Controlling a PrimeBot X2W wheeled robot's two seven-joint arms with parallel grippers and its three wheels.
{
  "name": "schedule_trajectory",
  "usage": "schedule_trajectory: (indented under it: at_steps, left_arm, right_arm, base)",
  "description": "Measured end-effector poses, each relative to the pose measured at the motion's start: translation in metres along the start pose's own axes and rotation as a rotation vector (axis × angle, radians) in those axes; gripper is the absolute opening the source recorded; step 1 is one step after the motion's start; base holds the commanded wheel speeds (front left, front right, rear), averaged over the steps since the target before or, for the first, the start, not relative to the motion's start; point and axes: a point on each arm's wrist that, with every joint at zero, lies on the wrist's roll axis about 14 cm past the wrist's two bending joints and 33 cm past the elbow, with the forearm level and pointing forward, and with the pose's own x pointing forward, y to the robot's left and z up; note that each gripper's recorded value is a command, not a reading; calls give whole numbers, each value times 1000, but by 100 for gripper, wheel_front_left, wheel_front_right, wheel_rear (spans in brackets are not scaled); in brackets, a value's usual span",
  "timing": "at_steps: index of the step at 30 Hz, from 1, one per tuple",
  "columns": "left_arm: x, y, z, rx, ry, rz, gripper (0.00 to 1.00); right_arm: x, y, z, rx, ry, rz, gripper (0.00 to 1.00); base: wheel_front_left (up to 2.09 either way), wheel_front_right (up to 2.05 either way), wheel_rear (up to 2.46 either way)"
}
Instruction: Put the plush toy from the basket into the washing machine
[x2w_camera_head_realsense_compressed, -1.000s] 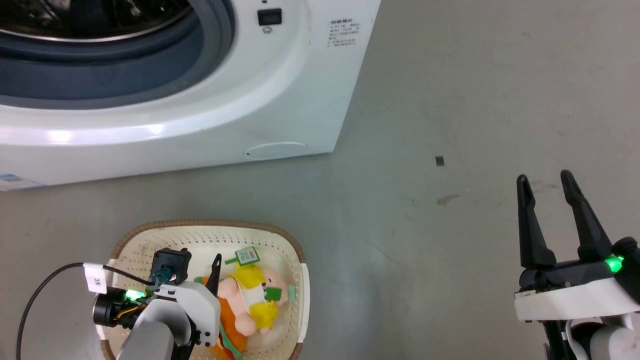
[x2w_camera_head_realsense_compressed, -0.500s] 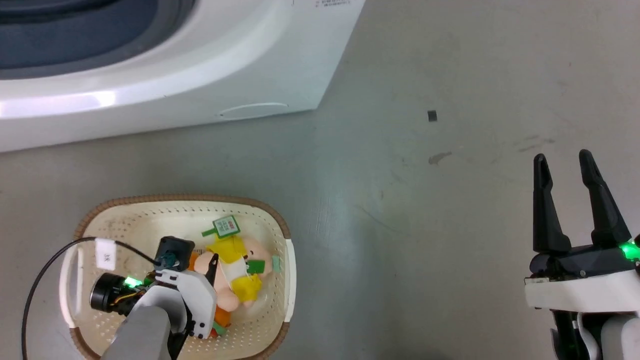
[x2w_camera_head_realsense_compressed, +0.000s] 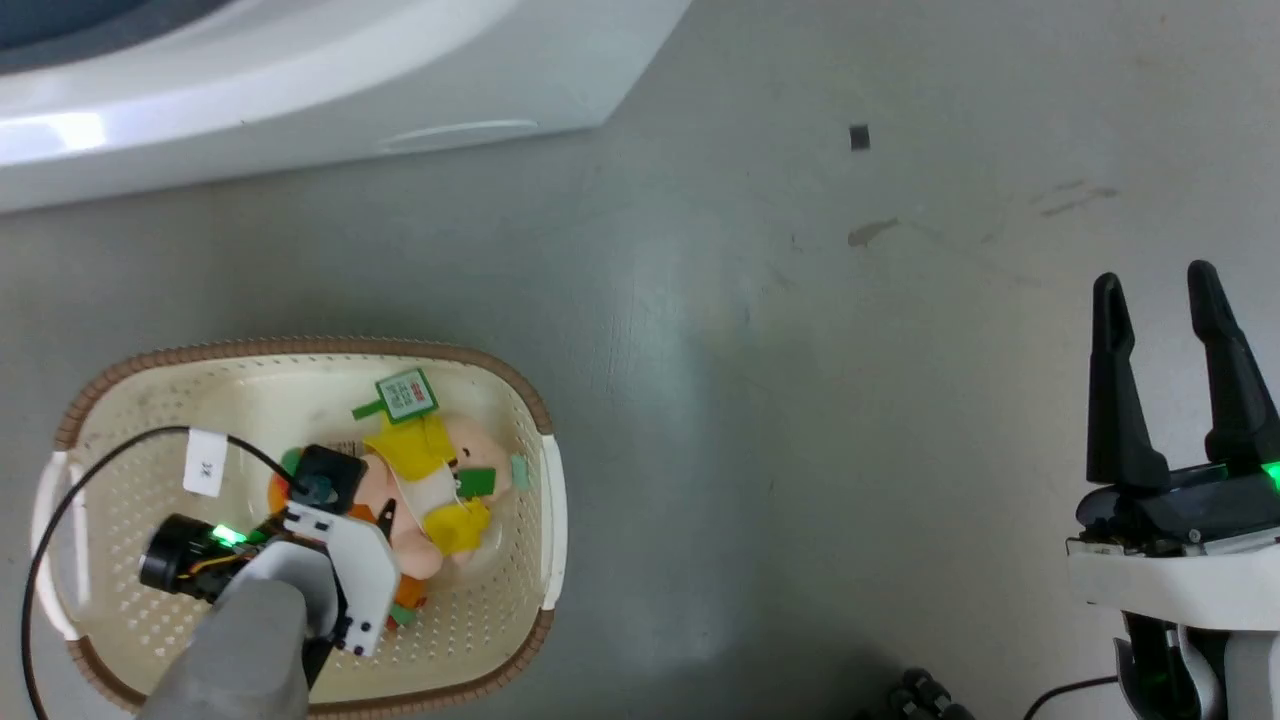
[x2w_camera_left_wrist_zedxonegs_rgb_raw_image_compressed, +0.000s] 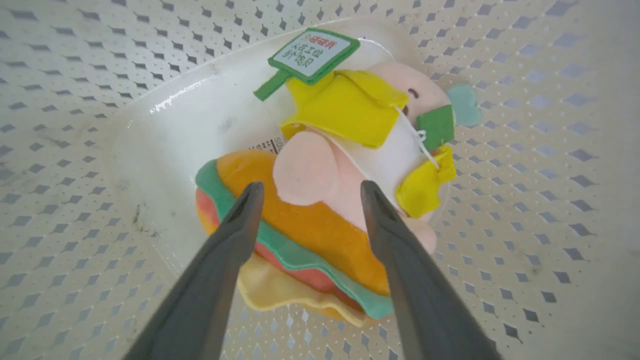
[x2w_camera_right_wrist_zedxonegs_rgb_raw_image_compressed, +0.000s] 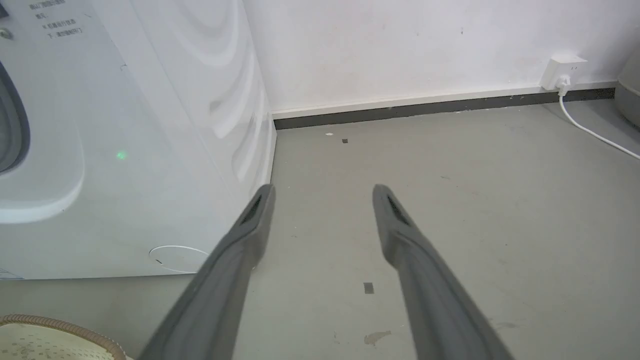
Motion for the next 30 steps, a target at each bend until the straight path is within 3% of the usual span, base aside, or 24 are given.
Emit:
schedule_trajectory:
  at_steps: [12, 23, 24, 30]
  left_arm:
    - [38, 2, -43, 71, 178, -49, 100]
    - [55, 2, -48, 98, 210, -74, 100]
    - [55, 1, -48, 96, 214, -75, 0]
    - [49, -5, -44, 77, 215, -86, 0]
  right_arm:
    - [14, -6, -28, -21, 34, -15, 100]
    - [20, -6, -41, -31, 51, -11, 100]
    - [20, -7, -40, -33, 50, -13, 100]
    - [19, -9, -31, -35, 30, -20, 100]
  base:
    - [0, 0, 0]
    - [0, 0, 0]
    - [0, 0, 0]
    - [0, 0, 0]
